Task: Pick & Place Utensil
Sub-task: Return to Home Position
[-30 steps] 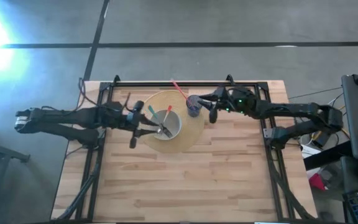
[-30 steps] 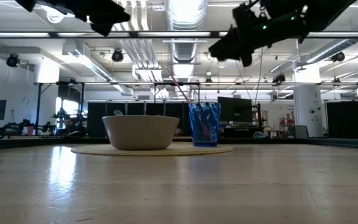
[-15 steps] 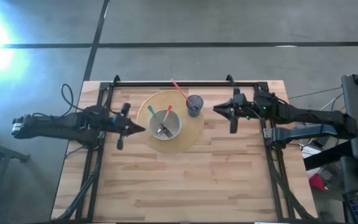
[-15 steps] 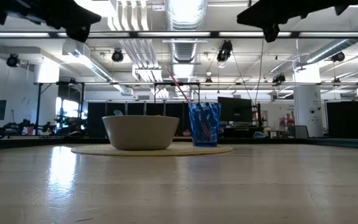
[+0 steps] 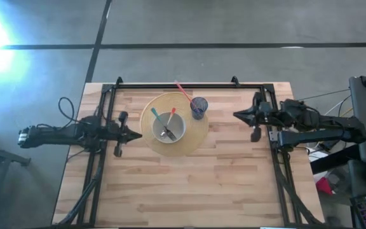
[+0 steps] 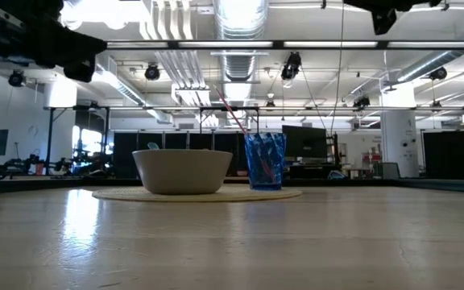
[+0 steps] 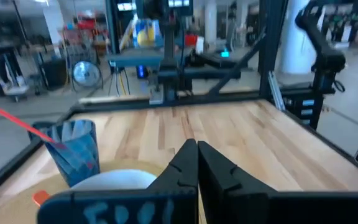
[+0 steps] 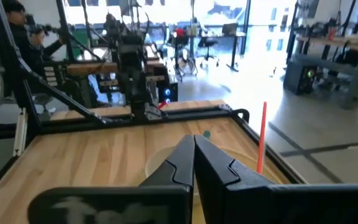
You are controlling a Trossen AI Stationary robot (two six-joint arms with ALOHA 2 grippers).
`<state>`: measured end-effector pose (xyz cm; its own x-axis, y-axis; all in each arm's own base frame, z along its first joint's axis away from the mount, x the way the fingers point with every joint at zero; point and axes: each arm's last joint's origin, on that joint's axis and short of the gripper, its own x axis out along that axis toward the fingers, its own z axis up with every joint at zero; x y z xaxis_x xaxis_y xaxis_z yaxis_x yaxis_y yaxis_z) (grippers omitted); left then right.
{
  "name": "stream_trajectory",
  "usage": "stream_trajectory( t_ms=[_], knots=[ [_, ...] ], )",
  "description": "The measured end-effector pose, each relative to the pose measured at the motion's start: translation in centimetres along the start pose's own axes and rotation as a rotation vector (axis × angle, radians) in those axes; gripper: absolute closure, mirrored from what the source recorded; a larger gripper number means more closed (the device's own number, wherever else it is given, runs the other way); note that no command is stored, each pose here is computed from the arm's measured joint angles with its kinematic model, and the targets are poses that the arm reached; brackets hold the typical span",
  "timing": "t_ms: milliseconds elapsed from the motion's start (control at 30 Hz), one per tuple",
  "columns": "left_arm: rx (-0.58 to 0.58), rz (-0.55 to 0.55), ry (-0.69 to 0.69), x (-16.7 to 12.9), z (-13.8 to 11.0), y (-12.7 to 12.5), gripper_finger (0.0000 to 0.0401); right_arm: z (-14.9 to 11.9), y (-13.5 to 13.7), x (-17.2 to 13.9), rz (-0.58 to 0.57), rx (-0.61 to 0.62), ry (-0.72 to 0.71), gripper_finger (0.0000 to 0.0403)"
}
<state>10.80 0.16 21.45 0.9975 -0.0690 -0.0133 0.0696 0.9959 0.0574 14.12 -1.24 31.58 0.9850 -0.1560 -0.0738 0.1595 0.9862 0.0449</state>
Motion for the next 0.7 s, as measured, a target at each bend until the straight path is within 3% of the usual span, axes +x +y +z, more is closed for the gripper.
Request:
stream_trajectory(
  t_ms=[133,533,700],
  knots=[
    [0.004,0.001,-0.033,-0.5,-1.0,-0.1,0.0401,-0.7,-0.2,-1.5,0.002,0.001,-0.036,0.0394],
    [-0.027,0.001,-0.076,-0.9,-4.0,-0.3,0.0401,-6.4,-0.7,-2.9,-0.043,0.059,-0.015,0.0394],
    [-0.027,0.002,-0.1,-1.0,-4.0,-0.4,0.0401,-8.2,-0.9,-3.8,-0.04,0.066,-0.049,0.0394]
  ],
)
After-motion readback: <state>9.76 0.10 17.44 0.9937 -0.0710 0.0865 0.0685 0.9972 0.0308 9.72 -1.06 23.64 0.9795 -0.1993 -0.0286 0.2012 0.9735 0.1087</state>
